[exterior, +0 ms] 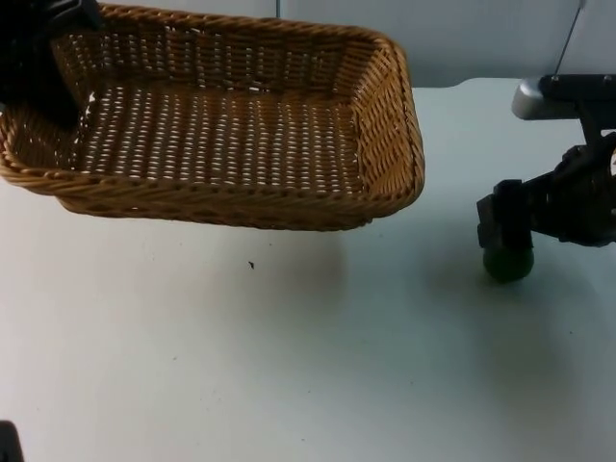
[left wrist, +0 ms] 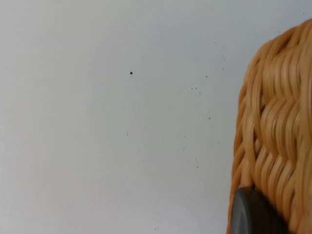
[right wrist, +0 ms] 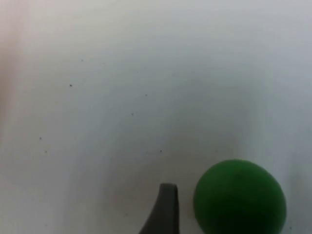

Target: Pick up the basket with the left hand and place the ball into the basket with the right hand.

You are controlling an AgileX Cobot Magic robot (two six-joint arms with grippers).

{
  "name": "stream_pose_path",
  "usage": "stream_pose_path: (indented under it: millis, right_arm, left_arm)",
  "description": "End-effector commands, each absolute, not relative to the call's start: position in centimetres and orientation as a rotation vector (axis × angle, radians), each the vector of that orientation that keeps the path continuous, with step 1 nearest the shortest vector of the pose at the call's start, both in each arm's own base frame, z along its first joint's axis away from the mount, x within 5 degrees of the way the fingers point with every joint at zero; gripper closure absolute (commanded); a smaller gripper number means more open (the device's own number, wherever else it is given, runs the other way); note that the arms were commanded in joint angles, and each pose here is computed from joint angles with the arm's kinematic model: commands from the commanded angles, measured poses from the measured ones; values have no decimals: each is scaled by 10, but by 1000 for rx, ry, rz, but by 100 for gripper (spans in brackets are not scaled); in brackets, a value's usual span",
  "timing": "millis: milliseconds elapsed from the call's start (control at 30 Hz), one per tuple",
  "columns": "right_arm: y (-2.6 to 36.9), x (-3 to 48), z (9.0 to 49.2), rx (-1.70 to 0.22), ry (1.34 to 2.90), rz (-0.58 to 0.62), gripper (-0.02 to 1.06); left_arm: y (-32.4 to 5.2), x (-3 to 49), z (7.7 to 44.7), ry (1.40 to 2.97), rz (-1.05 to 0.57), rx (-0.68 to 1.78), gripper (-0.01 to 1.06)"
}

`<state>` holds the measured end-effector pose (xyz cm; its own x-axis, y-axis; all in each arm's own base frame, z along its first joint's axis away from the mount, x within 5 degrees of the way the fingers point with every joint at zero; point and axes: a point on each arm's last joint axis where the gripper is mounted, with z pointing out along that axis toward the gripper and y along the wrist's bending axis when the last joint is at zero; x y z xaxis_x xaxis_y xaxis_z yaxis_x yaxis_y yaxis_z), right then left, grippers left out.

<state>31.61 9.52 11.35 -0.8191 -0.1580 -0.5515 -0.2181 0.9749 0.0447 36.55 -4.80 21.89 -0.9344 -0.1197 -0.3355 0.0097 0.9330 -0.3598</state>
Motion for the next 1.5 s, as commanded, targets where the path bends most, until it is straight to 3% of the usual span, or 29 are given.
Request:
stream_pose_path:
  millis: [0, 533, 633, 667, 800, 833, 933, 1167, 1467]
  right_arm:
    - [91, 321, 115, -262, 2520, 138, 29]
    - [92, 323, 85, -271, 2563, 141, 30]
    - [92, 322, 82, -261, 2582, 139, 45]
    - [92, 322, 82, -261, 2582, 139, 45]
    - [92, 321, 82, -275, 2581, 135, 86]
    - [92, 321, 82, -275, 2581, 135, 86]
    - [92, 322, 87, -318, 2563, 125, 104]
    - [92, 327, 116, -366, 2495, 106, 105]
    - [95, 347, 183, -324, 2495, 42, 105]
  left_arm:
    - [-49, 368, 225, 2681, -531, -114, 105]
    - [-47, 374, 227, 2613, -499, -135, 105]
    - [-47, 374, 227, 2612, -498, -136, 105]
    - [-47, 374, 227, 2612, -498, -136, 105]
    - [-47, 374, 228, 2611, -498, -136, 105]
    - [-47, 374, 228, 2611, -498, -136, 105]
    - [-47, 374, 228, 2610, -497, -136, 105]
    - [-47, 374, 228, 2609, -497, -137, 105]
    - [-46, 377, 229, 2578, -482, -146, 105]
